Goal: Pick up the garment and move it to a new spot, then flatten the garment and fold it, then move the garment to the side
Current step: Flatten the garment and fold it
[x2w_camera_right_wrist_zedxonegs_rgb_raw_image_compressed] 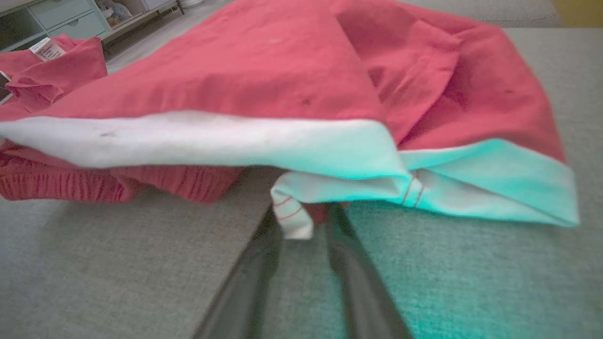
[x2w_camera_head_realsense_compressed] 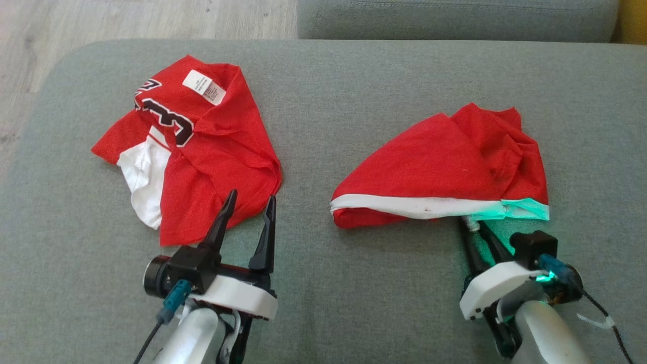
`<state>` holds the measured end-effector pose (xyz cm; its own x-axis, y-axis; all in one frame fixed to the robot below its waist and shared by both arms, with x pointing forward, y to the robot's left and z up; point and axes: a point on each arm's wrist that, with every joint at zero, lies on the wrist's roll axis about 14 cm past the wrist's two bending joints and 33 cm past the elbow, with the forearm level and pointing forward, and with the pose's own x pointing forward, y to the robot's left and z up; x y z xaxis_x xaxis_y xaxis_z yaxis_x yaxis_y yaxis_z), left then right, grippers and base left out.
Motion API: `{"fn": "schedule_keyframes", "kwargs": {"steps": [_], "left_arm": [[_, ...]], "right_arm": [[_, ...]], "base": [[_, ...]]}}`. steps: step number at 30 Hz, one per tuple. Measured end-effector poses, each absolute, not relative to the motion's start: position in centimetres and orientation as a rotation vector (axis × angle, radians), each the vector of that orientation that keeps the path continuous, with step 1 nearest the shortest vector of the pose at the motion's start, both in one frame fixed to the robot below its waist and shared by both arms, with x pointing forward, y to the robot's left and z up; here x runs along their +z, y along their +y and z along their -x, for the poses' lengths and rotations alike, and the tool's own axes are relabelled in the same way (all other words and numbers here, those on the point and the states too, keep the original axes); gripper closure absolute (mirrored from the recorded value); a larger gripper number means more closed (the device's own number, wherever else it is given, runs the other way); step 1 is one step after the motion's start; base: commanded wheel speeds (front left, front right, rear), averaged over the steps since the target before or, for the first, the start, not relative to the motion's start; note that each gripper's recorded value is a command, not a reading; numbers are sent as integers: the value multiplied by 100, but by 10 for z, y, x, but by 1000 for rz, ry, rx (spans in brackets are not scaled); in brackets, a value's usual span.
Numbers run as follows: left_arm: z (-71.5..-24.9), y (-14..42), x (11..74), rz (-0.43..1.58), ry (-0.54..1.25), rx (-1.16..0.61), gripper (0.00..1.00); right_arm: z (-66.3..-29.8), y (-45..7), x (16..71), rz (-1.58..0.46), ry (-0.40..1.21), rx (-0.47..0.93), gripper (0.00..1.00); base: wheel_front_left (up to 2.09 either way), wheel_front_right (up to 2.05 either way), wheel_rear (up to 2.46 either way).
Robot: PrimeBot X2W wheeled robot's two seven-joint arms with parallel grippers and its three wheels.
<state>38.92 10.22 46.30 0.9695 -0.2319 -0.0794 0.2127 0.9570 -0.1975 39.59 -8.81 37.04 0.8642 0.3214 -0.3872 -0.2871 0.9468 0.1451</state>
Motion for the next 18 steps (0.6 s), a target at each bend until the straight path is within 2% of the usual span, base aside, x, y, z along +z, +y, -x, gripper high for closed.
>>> {"fn": "schedule_keyframes", "kwargs": {"steps": [12,18], "left_arm": [[-394,89,472,195,78,-262,0],[-393,73,482,204,53,-303,0]], "right_arm": [[-400,-150,392,87,336,181,100],[-382,-214,412,234,335,59,100]], "base": [[0,0,0],[0,0,0]]}}
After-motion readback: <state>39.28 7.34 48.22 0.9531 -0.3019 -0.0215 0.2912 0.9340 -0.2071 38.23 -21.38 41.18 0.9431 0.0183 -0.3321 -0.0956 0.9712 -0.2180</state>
